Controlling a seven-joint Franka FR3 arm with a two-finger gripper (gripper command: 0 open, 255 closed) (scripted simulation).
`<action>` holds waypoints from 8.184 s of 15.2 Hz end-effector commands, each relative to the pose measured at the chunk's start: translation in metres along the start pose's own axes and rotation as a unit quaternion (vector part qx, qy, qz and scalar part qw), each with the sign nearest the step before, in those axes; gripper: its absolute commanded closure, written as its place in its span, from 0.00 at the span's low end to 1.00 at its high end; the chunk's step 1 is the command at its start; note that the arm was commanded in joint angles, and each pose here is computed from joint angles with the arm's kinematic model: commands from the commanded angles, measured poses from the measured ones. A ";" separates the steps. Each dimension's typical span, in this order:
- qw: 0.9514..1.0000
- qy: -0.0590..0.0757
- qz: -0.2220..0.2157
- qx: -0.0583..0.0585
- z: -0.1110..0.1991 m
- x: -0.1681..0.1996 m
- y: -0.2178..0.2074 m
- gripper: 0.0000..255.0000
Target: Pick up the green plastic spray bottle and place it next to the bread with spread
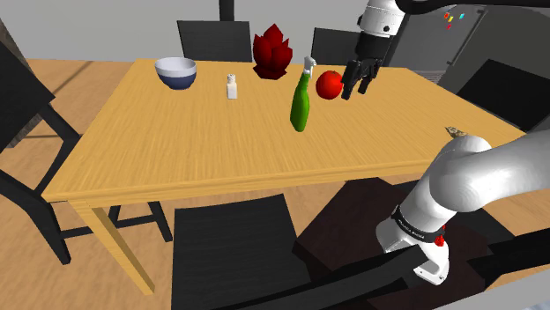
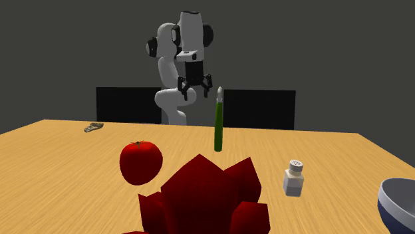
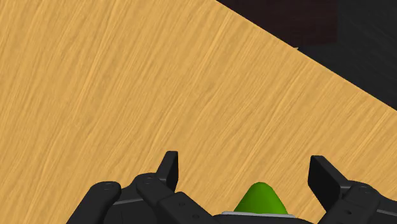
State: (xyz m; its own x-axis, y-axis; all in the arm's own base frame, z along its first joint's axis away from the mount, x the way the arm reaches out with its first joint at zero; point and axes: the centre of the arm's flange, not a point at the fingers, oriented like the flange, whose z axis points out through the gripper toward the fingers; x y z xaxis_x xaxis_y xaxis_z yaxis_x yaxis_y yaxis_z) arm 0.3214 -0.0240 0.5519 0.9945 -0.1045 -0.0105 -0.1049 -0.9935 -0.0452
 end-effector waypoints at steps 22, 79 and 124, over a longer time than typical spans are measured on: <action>0.938 0.234 0.243 -0.080 0.099 0.069 -0.090 0.00; 0.938 0.234 0.243 -0.080 -0.122 0.067 -0.100 1.00; 0.938 0.234 0.243 -0.080 -0.229 -0.095 0.213 1.00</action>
State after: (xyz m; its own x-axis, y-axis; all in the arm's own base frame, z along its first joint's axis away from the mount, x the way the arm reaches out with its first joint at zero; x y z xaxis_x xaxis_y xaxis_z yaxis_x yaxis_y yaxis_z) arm 0.2165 -0.2245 0.7735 0.7257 -0.5201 0.4504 -0.5831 -0.8124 0.0015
